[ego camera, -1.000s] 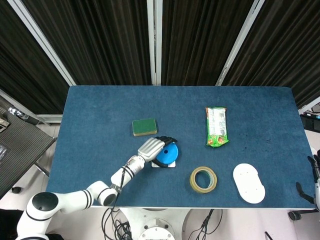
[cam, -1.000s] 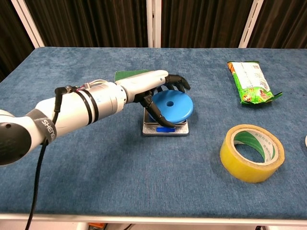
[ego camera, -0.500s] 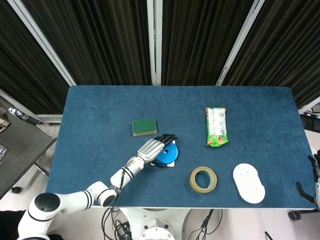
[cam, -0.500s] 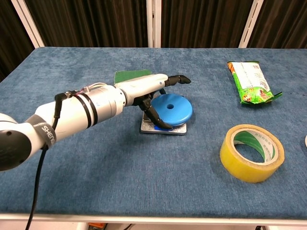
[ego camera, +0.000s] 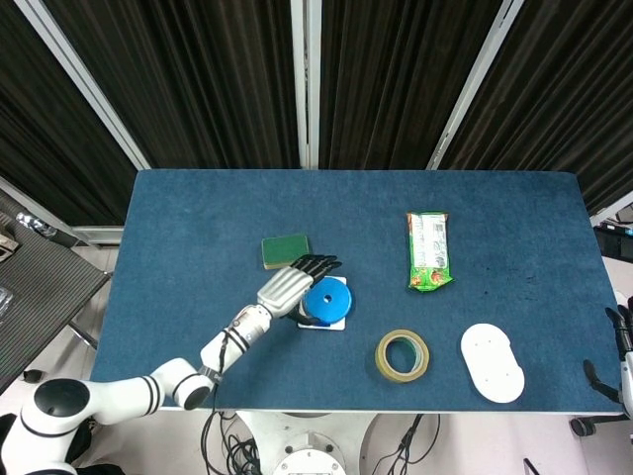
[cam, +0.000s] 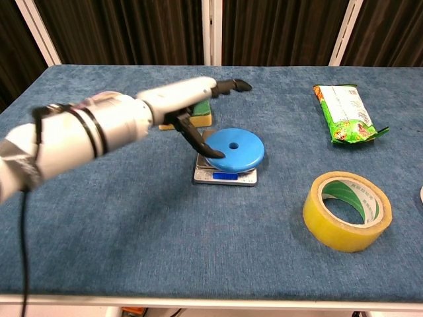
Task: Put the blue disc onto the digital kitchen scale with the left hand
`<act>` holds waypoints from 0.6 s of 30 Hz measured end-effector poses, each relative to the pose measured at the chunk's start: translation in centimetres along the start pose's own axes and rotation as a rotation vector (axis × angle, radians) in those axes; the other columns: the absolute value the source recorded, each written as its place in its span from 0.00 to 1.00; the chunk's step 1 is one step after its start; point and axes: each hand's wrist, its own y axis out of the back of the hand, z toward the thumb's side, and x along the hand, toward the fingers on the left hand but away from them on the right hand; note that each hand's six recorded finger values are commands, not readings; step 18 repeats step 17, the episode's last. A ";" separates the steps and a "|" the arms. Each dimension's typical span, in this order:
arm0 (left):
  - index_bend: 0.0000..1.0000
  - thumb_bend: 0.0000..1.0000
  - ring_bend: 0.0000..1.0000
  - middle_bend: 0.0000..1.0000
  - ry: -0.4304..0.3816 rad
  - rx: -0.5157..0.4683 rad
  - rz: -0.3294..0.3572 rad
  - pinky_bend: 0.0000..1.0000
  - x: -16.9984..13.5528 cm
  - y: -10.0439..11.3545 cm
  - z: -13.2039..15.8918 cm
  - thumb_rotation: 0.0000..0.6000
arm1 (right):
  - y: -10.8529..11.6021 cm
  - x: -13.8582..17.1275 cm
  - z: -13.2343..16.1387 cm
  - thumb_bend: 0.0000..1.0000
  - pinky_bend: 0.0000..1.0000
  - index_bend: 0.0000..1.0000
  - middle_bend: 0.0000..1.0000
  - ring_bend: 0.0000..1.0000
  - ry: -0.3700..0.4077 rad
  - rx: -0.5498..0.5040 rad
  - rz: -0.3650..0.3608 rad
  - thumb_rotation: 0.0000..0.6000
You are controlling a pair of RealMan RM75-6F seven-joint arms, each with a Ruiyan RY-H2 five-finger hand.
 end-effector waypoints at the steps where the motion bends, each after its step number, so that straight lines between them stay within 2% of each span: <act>1: 0.00 0.16 0.00 0.00 0.003 0.019 0.011 0.04 -0.7 0.7 -0.3 1.00 | 0.0 0.0 0.0 0.28 0.00 0.00 0.00 0.00 0.000 -0.001 -0.003 1.00; 6: 0.00 0.15 0.00 0.00 0.074 0.153 0.080 0.03 -5.9 4.2 -3.8 1.00 | 0.4 0.0 0.2 0.28 0.00 0.00 0.00 0.00 0.010 -0.008 -0.034 1.00; 10: 0.01 0.15 0.00 0.00 0.203 0.207 0.124 0.03 -13.0 6.0 -7.9 1.00 | 0.6 0.0 0.8 0.28 0.00 0.00 0.00 0.00 0.030 -0.001 -0.053 1.00; 16: 0.01 0.15 0.00 0.01 0.350 0.219 0.191 0.03 -22.4 6.1 -11.0 1.00 | 0.3 -0.1 2.5 0.28 0.00 0.00 0.00 0.00 0.067 0.007 -0.067 1.00; 17: 0.01 0.15 0.00 0.01 0.366 0.216 0.200 0.03 -23.7 6.0 -11.3 1.00 | 0.2 -0.2 2.9 0.29 0.00 0.00 0.00 0.00 0.075 0.010 -0.067 1.00; 18: 0.01 0.15 0.00 0.01 0.366 0.216 0.200 0.03 -23.7 6.0 -11.3 1.00 | 0.2 -0.2 2.9 0.29 0.00 0.00 0.00 0.00 0.075 0.010 -0.067 1.00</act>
